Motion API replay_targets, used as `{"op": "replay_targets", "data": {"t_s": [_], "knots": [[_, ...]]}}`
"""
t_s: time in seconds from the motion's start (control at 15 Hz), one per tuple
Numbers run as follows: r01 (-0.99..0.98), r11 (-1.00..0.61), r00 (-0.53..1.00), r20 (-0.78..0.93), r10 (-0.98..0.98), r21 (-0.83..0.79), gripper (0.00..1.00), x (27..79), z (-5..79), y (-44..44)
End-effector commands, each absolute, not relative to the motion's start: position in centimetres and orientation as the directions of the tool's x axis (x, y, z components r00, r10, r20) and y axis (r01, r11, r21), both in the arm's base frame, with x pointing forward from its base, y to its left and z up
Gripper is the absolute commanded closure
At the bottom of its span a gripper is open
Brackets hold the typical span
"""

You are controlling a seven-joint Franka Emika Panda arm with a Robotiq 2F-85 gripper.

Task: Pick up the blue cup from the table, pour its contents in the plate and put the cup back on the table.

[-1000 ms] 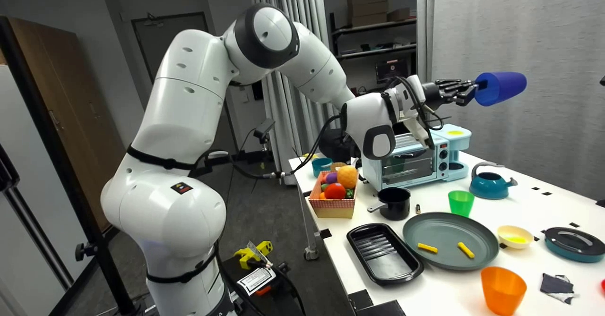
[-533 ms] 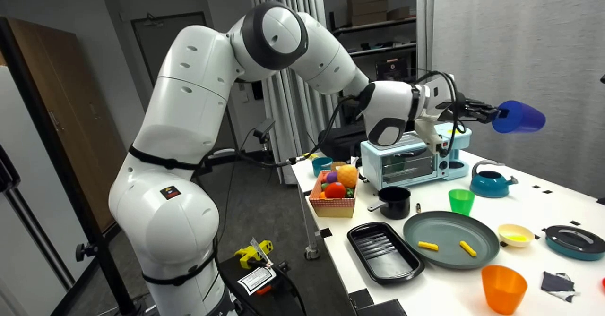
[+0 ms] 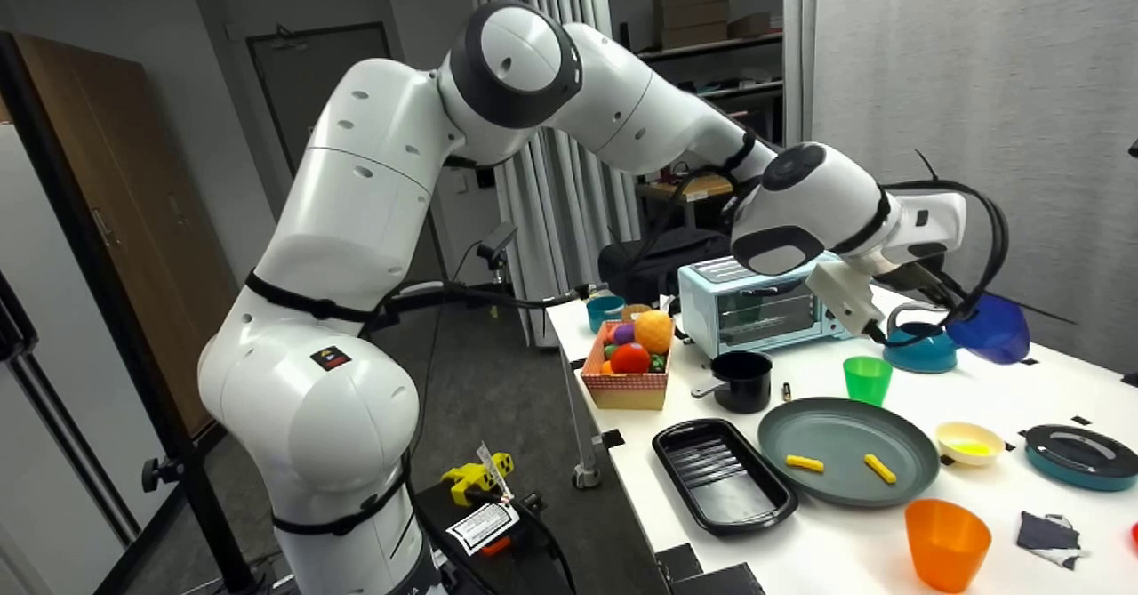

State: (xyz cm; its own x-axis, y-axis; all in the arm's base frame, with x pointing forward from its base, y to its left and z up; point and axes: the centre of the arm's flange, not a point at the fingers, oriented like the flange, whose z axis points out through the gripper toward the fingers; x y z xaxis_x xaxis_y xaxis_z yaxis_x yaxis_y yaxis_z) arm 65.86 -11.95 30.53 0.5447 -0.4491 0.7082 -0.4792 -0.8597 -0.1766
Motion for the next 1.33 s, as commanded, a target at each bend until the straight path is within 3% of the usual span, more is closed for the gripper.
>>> {"op": "replay_targets", "data": {"t_s": [0.0,0.53,1.27], "knots": [[-0.490,-0.864,0.685,0.561,-0.465,-0.117,0.99,70.2,29.9,-11.2],[-0.539,-0.837,0.831,0.221,-0.510,0.091,0.99,74.2,29.0,-9.8],[-0.569,-0.805,0.821,0.066,-0.566,0.171,0.99,76.6,23.5,-12.4]]}}
